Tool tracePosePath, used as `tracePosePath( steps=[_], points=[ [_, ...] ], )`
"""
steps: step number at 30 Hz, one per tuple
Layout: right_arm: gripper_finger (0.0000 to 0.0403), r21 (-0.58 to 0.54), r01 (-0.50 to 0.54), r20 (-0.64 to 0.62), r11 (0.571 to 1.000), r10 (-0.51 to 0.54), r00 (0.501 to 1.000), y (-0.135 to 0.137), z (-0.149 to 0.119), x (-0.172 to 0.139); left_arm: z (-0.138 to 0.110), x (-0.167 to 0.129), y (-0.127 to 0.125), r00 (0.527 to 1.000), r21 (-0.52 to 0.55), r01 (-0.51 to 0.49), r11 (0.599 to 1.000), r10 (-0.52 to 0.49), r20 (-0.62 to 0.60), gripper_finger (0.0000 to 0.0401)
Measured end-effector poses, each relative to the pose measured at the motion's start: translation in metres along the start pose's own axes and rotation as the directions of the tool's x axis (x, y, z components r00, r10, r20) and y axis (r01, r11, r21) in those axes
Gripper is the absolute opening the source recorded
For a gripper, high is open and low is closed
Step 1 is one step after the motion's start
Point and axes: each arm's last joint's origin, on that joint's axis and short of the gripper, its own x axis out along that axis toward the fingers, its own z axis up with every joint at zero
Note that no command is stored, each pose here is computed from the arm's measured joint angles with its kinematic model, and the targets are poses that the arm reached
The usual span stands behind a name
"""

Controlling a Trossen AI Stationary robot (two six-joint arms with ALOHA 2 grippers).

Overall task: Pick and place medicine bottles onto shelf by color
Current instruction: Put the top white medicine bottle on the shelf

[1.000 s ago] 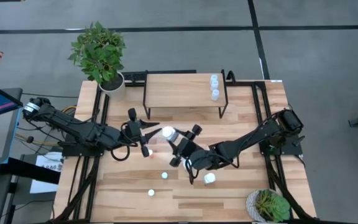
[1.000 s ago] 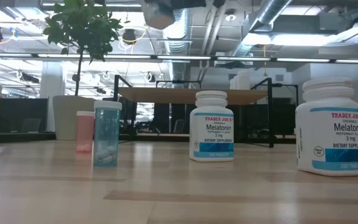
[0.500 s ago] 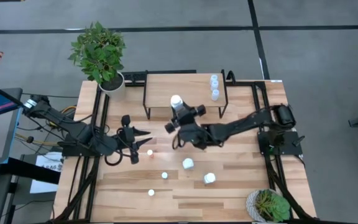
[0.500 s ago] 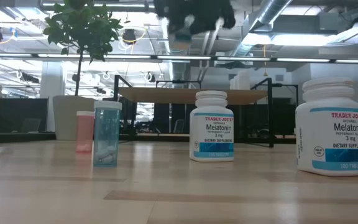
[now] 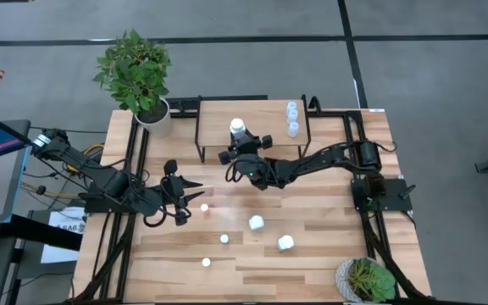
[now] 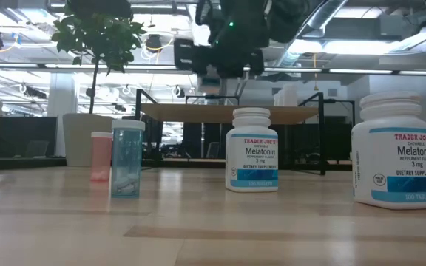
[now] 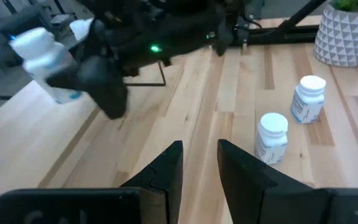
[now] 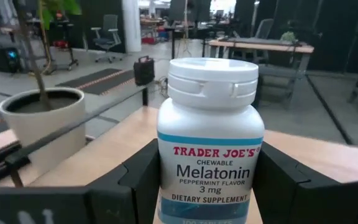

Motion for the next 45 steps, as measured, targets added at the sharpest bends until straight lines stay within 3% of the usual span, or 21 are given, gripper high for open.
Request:
tracePosePath(
  steps=[7,27,45],
  points=[
    [0.0213,0.034,0.0,-0.008,0.999,0.0,1.0,-0.004,-0.005,0.018,0.0,0.0,0.0,1.0,-0.013,0.0,1.0,0.0,0.0,0.0089],
    [0.0238,-0.021,-0.04,-0.079,0.999,0.039,0.996,-0.014,-0.014,0.038,0.0,0.0,0.0,1.0,-0.012,-0.001,1.0,0.0,-0.002,0.0089],
    [0.0251,-0.057,-0.042,-0.092,0.997,0.037,0.995,-0.015,-0.013,0.038,-0.002,0.0,0.0,1.0,-0.015,-0.003,1.0,0.003,-0.012,0.0089]
  ],
)
